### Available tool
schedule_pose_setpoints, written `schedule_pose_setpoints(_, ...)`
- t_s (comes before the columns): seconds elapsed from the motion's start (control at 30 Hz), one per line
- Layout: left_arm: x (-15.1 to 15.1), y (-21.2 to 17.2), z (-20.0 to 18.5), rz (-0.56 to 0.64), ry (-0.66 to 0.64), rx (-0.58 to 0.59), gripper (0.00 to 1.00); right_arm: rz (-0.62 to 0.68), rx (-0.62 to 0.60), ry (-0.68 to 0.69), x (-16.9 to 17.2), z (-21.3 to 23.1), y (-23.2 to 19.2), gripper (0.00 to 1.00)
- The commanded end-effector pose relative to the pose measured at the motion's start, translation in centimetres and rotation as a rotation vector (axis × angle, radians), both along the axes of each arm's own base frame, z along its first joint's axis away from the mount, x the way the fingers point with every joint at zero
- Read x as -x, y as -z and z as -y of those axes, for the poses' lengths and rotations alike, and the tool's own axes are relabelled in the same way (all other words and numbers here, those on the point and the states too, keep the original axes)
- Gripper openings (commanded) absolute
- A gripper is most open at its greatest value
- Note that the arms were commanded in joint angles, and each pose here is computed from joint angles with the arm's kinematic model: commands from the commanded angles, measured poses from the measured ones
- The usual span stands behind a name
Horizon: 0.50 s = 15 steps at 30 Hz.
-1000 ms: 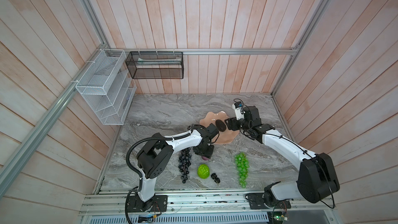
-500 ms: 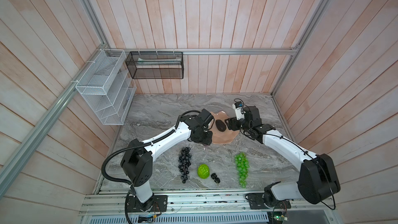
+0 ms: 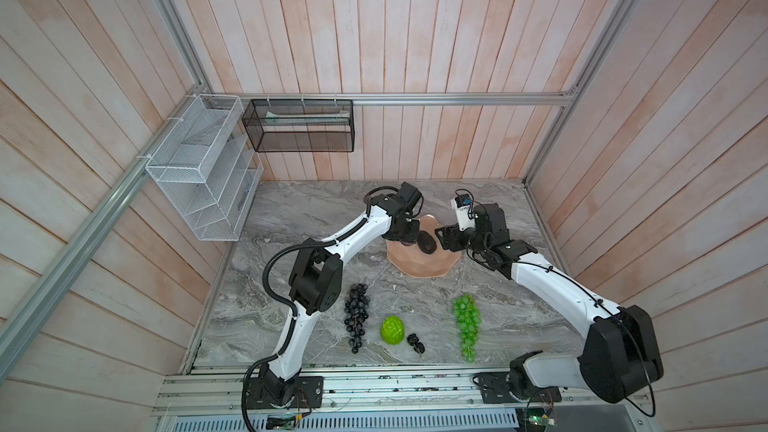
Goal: Place and organize the fake fruits in the fruit bowl
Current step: 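Carry the purple fruit with the left gripper and lower it into the bowl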
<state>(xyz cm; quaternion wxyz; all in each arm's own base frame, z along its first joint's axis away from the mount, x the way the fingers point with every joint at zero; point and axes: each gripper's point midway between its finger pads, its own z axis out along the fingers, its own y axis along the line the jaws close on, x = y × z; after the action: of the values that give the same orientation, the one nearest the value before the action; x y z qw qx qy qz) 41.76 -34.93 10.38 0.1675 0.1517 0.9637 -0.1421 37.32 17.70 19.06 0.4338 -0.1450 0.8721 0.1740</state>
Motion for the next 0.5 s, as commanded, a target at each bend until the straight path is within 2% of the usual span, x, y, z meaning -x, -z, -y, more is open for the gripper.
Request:
schedule_pose_setpoints(0.0,-1.2,0.7,-0.3,0.009,-0.005,-0.035,0.38,-0.014,-0.012,-0.017,1.3,0.2,0.0,0.75)
schedule_pose_setpoints(0.3,-2.0,3.9,0.6,-0.027,-0.009,-0.029,0.38,-0.035,0.003,-0.012,1.9,0.7,1.2,0.75)
schedule_pose_setpoints(0.47,-1.8,4.9,0.8,-0.048,-0.01,-0.02,0.47,-0.032,0.009,-0.014,1.8,0.8,1.3,0.75)
